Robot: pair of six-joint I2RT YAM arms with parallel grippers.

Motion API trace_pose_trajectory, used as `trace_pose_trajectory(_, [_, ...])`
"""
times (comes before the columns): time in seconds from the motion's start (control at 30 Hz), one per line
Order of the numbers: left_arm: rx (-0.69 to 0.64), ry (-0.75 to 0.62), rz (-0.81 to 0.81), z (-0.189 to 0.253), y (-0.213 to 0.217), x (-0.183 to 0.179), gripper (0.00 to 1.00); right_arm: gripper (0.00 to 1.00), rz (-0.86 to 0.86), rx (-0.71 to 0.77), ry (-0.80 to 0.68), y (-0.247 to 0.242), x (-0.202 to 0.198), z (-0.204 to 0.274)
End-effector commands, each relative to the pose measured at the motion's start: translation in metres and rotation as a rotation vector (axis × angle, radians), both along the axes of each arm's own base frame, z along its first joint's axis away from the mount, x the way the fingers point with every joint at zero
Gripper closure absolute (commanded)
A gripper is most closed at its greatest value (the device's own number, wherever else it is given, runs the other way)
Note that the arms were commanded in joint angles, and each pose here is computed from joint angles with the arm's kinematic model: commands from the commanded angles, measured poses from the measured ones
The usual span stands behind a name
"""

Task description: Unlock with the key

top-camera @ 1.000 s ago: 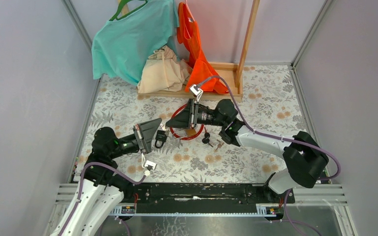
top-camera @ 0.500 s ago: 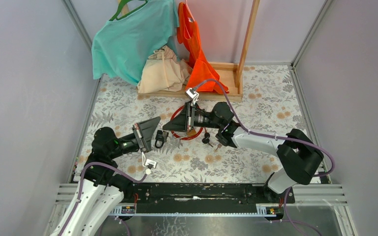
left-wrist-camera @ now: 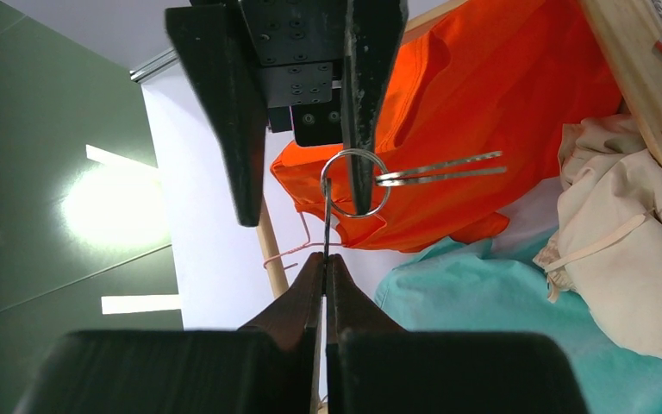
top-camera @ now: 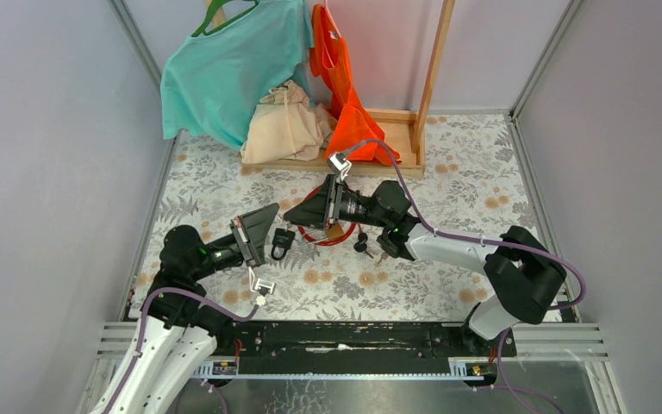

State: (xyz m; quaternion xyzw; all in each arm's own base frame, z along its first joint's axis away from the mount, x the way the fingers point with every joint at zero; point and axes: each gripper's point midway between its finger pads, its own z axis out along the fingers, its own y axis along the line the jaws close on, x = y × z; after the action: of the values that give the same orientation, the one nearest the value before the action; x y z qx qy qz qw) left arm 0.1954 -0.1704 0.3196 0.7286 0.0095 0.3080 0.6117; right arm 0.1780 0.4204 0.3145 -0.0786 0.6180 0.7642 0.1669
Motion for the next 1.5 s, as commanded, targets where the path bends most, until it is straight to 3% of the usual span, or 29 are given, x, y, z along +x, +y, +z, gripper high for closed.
trace_pose_trajectory(0.0, [-0.002,-0.095,-0.011,0.014,-0.001,-0.004,1.0,0.56,-0.031,0.078,-0.036,0.0,0.004,0.023])
trace_pose_trajectory(0.23, [-0.003,-0.093,0.002,0.014,0.001,-0.003,1.0,0.72,-0.036,0.067,-0.031,0.004,0.008,0.02])
trace_pose_trajectory(0.43, [0.0,-0.095,0.015,0.014,0.002,-0.001,1.0,1.0,-0.04,0.067,-0.029,0.004,0.009,0.021])
trace_pose_trajectory(0.53, [0.001,-0.09,0.026,0.012,0.003,0.001,1.0,1.0,-0.041,0.061,-0.033,0.0,0.006,0.019])
trace_pose_trajectory(0.57, [0.0,-0.085,0.033,0.011,0.004,0.002,0.96,1.0,-0.039,0.058,-0.035,-0.003,0.005,0.019])
trace_pose_trajectory(0.67, [-0.016,-0.048,0.05,0.009,0.006,0.005,0.71,1.0,-0.028,0.032,-0.038,-0.01,0.006,0.016])
trace_pose_trajectory(0.73, [-0.045,0.025,0.064,0.007,0.008,0.008,0.45,1.0,-0.008,-0.012,-0.056,-0.015,0.006,0.011])
trace_pose_trajectory(0.83, [-0.083,0.33,0.106,-0.011,0.013,0.008,0.16,1.0,0.022,-0.121,-0.138,-0.022,0.003,-0.001])
trace_pose_trajectory(0.93, [-0.137,0.804,0.182,-0.032,0.016,0.0,0.01,1.0,-0.012,-0.287,-0.303,-0.035,0.002,-0.016])
trace_pose_trajectory(1.03, [-0.212,1.294,0.254,-0.046,0.009,-0.018,0.0,1.0,-0.014,-0.369,-0.471,-0.051,-0.005,-0.018])
trace_pose_trajectory(1.17, [-0.282,1.778,0.226,-0.05,-0.014,-0.05,0.0,1.0,0.014,-0.407,-0.63,-0.07,-0.021,-0.016])
trace_pose_trajectory(1.33, [-0.343,2.11,0.119,-0.032,-0.036,-0.073,0.03,1.0,0.067,-0.448,-0.764,-0.079,-0.038,-0.023])
trace_pose_trajectory(1.47, [-0.364,2.294,0.062,-0.023,-0.045,-0.082,0.08,1.0,0.129,-0.473,-0.813,-0.079,-0.048,-0.029])
